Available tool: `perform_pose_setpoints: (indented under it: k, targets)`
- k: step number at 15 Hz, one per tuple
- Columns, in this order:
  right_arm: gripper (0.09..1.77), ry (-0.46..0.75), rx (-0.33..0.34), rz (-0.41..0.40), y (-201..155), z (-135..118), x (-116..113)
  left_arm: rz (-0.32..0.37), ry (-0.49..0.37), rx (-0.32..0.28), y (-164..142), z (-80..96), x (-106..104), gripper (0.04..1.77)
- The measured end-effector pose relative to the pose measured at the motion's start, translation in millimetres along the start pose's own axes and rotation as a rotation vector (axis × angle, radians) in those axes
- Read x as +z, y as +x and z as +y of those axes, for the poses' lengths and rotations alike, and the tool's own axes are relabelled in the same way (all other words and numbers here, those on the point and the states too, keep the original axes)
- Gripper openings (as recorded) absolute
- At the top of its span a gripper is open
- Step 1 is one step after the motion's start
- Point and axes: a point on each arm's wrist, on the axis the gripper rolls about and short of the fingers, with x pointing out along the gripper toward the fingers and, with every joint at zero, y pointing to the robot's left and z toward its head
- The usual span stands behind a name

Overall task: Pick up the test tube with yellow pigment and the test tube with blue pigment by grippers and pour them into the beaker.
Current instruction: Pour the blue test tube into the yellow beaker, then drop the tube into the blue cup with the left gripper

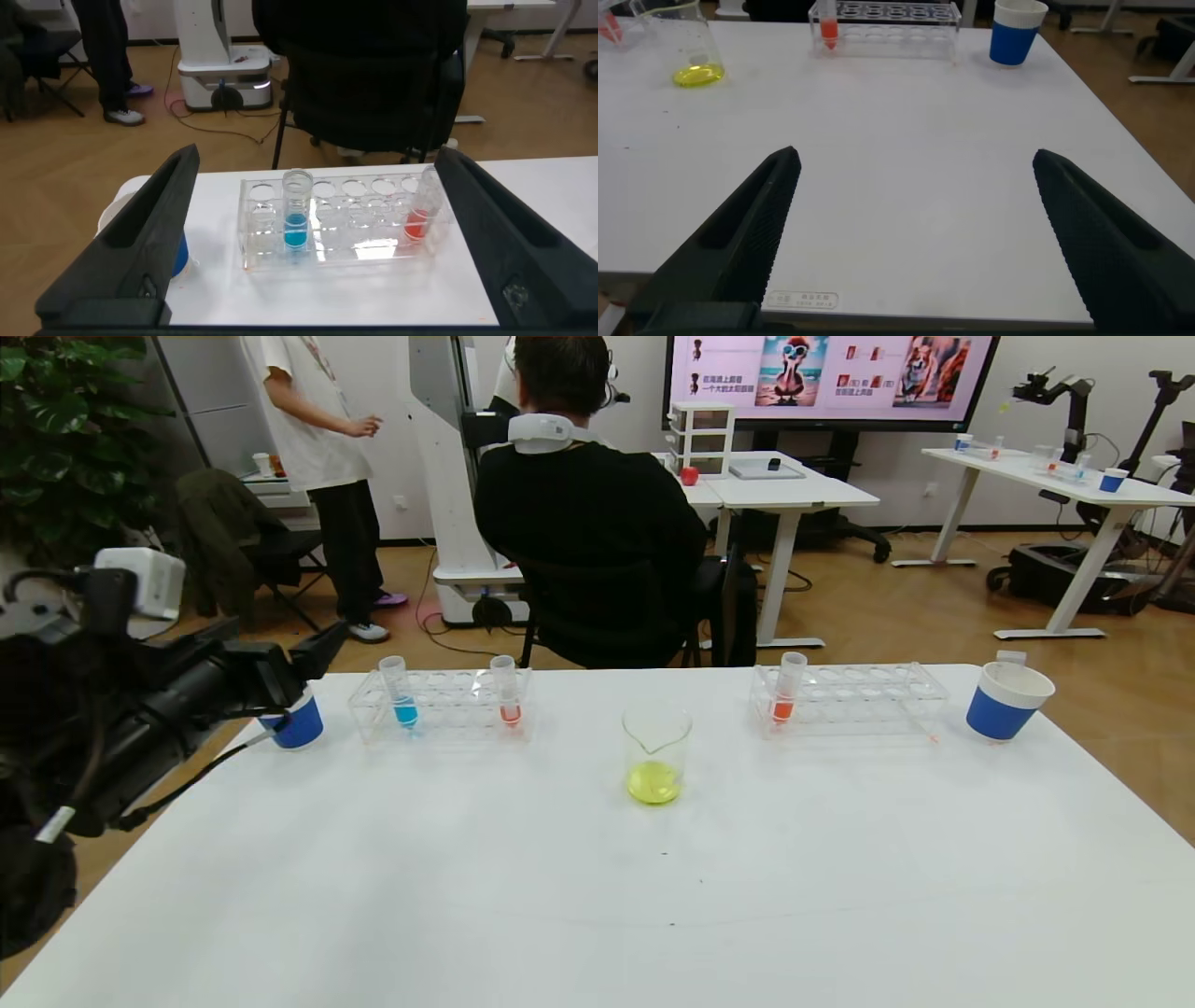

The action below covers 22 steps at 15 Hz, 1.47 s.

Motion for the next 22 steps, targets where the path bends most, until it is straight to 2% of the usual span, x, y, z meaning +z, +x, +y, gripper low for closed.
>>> perform_pose_setpoints:
  k: [3, 6, 9, 13, 15, 18, 22]
  targets:
    - [1.74, 0.0, 0.0, 0.0, 0.0, 0.0, 0.0, -0.017, 0.005, 0.005, 21.2, 1.0, -45.1, 1.75]
    - [1.74, 0.0, 0.0, 0.0, 0.0, 0.0, 0.0, 0.092, -0.004, 0.001, 27.7, 0.7, -94.0, 1.75]
    - [1.74, 0.0, 0.0, 0.0, 0.0, 0.0, 0.0, 0.159, -0.008, -0.002, 31.4, 0.4, -118.6, 1.75]
    - [1.74, 0.0, 0.0, 0.0, 0.0, 0.0, 0.0, 0.163, -0.007, 0.001, 41.5, -0.7, -127.3, 1.75]
    - [1.74, 0.0, 0.0, 0.0, 0.0, 0.0, 0.0, 0.127, -0.003, 0.035, 53.7, -1.2, -125.6, 1.75]
    - [1.74, 0.0, 0.0, 0.0, 0.0, 0.0, 0.0, 0.064, -0.003, 0.055, 76.0, -4.3, -122.5, 1.75]
    - [1.74, 0.0, 0.0, 0.0, 0.0, 0.0, 0.0, 0.04, -0.002, 0.057, 103.6, -7.0, -130.3, 1.75]
